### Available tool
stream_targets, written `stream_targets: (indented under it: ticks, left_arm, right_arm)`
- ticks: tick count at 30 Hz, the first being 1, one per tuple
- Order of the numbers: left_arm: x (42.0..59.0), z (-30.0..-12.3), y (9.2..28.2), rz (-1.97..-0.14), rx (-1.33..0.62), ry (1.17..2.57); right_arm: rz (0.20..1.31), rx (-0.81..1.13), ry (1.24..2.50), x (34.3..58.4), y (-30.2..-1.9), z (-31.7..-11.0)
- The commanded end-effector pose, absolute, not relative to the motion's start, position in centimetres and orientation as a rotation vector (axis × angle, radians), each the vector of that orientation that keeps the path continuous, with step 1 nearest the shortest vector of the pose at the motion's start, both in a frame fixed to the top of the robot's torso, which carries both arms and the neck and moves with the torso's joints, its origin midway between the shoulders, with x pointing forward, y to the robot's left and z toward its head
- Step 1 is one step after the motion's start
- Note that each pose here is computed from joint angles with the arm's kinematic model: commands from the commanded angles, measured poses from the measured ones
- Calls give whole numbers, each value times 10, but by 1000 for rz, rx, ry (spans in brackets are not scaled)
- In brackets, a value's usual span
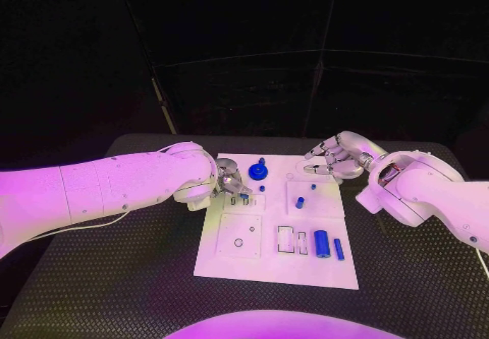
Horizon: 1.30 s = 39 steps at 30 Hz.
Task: Assemble the parts on the task board
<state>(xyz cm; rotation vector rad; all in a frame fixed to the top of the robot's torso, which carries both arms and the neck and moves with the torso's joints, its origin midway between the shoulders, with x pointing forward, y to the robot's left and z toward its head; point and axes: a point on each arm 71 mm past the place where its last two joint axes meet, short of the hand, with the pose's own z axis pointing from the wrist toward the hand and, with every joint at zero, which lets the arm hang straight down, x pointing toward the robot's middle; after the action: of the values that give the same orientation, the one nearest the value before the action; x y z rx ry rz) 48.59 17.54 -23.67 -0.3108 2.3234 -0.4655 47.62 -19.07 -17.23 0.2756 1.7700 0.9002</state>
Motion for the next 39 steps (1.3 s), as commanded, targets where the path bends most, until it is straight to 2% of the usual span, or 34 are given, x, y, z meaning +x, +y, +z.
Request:
stream_targets:
  ticks: [1,14,39]
  left_arm:
    - [487,-235,175,-464,-307,2258]
    - [483,-246,173,-434,-247,2284]
    - [483,-252,170,-388,-155,2329]
  right_arm:
    - [901,260,1769,476,-190,-171]
    - [901,251,1766,476,-189,-171]
    - [906,246,1769,477,-187,-171]
